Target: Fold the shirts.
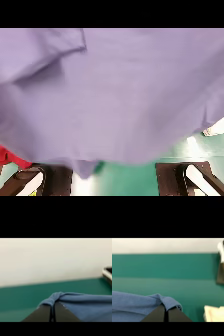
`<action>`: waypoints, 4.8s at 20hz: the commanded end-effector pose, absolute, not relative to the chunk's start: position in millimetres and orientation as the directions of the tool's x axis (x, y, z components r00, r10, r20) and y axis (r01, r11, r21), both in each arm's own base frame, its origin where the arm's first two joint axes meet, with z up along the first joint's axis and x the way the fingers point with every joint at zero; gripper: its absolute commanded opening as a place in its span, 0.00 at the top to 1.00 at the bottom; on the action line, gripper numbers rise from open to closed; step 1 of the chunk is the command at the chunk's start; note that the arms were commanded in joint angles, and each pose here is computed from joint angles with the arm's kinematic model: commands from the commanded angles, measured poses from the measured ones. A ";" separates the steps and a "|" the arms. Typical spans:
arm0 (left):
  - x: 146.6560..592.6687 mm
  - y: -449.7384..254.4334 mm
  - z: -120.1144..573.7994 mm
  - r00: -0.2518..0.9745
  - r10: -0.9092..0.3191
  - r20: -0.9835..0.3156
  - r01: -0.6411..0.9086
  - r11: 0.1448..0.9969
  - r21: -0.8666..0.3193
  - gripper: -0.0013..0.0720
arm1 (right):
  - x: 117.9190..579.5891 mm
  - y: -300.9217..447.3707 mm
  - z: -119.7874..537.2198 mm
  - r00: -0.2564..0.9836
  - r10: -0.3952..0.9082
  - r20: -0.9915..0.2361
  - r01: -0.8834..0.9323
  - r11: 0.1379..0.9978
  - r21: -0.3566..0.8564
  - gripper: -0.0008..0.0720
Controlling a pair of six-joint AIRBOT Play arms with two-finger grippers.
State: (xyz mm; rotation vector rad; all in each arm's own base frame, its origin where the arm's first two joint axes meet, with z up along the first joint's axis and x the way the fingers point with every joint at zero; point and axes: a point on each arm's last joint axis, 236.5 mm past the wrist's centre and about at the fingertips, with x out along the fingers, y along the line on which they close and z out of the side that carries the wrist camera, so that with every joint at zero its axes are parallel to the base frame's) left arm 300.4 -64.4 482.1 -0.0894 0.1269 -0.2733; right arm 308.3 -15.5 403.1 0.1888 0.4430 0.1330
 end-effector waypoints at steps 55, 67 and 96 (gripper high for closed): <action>163.0 -115.0 -81.7 -0.089 -0.457 -0.885 -0.182 0.881 -0.437 0.26 | 364.5 10.0 82.9 0.413 0.309 -0.857 0.051 0.931 0.360 0.44; 188.7 -129.6 -45.9 0.023 -0.462 -0.887 -0.061 0.884 -0.463 0.95 | 258.3 -40.3 14.5 0.080 0.253 -0.964 0.235 0.935 0.265 0.44; 216.5 -112.9 61.5 0.293 -0.409 -0.864 0.123 0.913 -0.390 0.95 | 195.1 -28.9 18.9 0.101 0.211 -0.972 0.253 0.940 0.230 0.97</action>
